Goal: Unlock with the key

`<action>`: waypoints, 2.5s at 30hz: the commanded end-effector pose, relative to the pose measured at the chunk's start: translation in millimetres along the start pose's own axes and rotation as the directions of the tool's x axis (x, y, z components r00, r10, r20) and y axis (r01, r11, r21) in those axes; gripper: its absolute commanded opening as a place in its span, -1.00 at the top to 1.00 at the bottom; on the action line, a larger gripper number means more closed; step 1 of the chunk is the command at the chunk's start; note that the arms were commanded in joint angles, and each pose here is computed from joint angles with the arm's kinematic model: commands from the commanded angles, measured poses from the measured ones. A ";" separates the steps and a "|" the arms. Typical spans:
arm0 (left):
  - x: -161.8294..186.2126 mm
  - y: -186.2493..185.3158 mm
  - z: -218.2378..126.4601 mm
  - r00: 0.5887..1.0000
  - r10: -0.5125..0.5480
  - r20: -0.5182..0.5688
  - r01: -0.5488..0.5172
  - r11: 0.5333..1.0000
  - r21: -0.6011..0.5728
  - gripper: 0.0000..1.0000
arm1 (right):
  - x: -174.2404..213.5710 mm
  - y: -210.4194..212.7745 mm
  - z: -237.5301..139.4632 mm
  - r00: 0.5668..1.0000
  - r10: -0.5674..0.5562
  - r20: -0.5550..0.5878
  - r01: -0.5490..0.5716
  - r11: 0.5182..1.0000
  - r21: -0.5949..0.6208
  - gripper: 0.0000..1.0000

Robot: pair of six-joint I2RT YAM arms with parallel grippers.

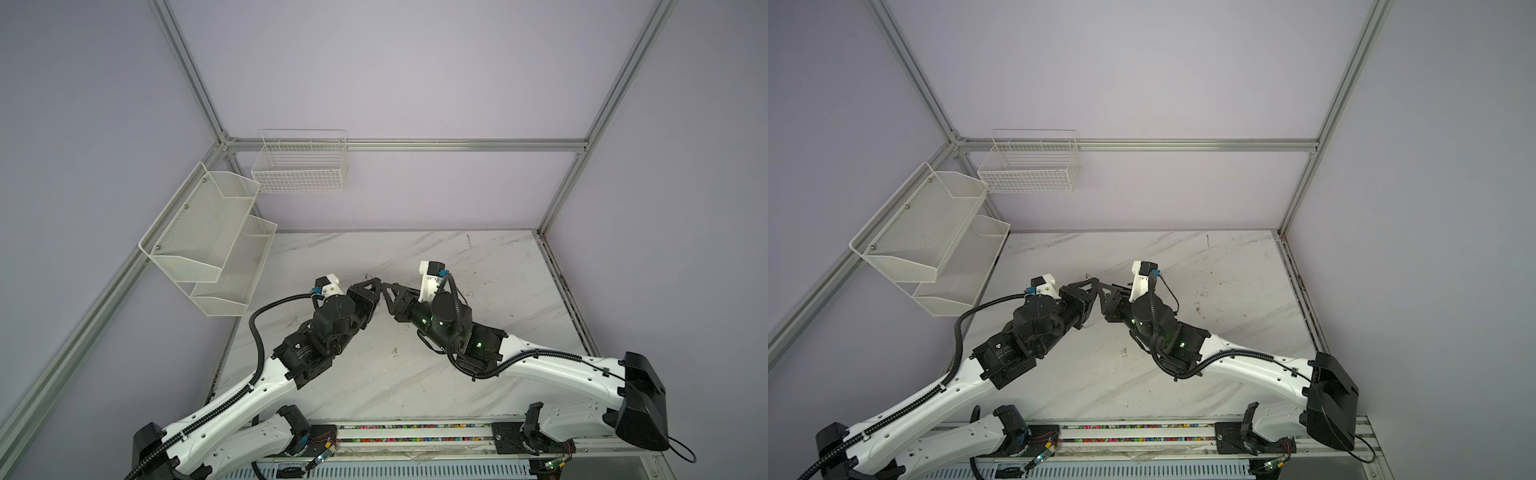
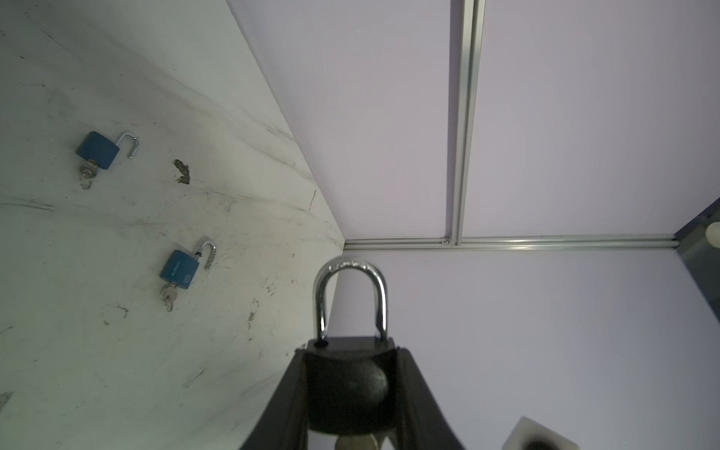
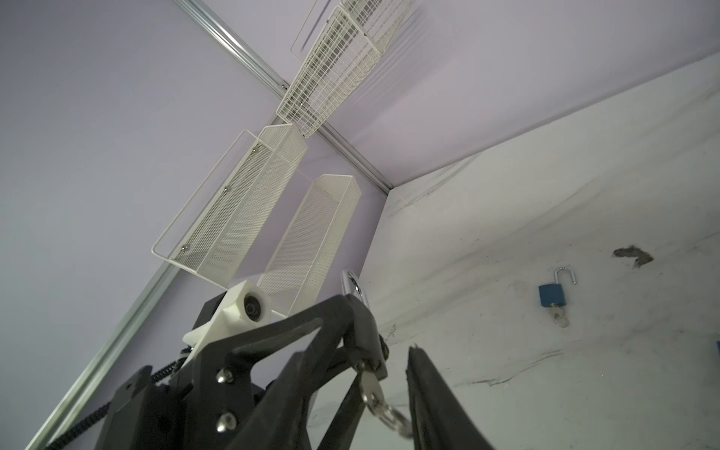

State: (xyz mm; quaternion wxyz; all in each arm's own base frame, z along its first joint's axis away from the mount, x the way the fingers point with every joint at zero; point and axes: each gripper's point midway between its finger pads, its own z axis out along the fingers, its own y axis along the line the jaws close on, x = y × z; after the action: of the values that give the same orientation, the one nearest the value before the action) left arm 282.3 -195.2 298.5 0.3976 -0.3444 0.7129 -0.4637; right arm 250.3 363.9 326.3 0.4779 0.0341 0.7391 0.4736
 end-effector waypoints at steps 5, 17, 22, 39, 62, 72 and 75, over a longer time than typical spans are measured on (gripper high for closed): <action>-28.1 -16.0 -30.2 0.825 0.565 0.014 -0.563 0.823 -0.076 1.00 | -21.9 -7.4 -35.3 0.983 -0.172 -0.056 0.176 0.982 0.068 -0.32; 33.9 17.3 6.6 0.406 0.914 -0.011 -0.911 0.406 0.072 1.00 | -45.1 -8.2 -65.3 0.921 -0.262 -0.287 0.299 0.950 0.093 -0.57; 50.5 15.1 12.6 0.249 0.963 0.107 -0.965 0.237 0.116 1.00 | -34.0 -24.1 -56.0 0.855 -0.300 -0.423 0.402 0.899 0.176 -0.59; 63.6 18.4 7.1 0.201 0.947 0.249 -0.972 0.161 0.170 1.00 | -20.3 -47.0 -15.9 0.771 -0.342 -0.537 0.537 0.802 0.261 -0.61; 66.0 16.0 1.0 0.158 0.941 0.299 -0.979 0.109 0.175 1.00 | -24.0 -92.9 1.7 0.722 -0.324 -0.612 0.595 0.742 0.308 -0.59; 60.1 10.1 -6.8 0.147 0.921 0.362 -0.983 0.096 0.155 1.00 | -13.0 -96.3 -14.0 0.680 -0.293 -0.672 0.568 0.790 0.231 -0.56; 60.2 9.0 -7.3 0.150 0.917 0.369 -0.983 0.097 0.157 1.00 | -9.2 -88.8 -18.4 0.670 -0.302 -0.678 0.554 0.812 0.185 -0.54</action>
State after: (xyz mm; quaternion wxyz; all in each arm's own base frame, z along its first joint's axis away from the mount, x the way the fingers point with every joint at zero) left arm 252.7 -245.4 256.1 0.6844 0.2539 0.6606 -0.1755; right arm 292.9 301.3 264.7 0.3056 -0.1859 0.9201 0.1596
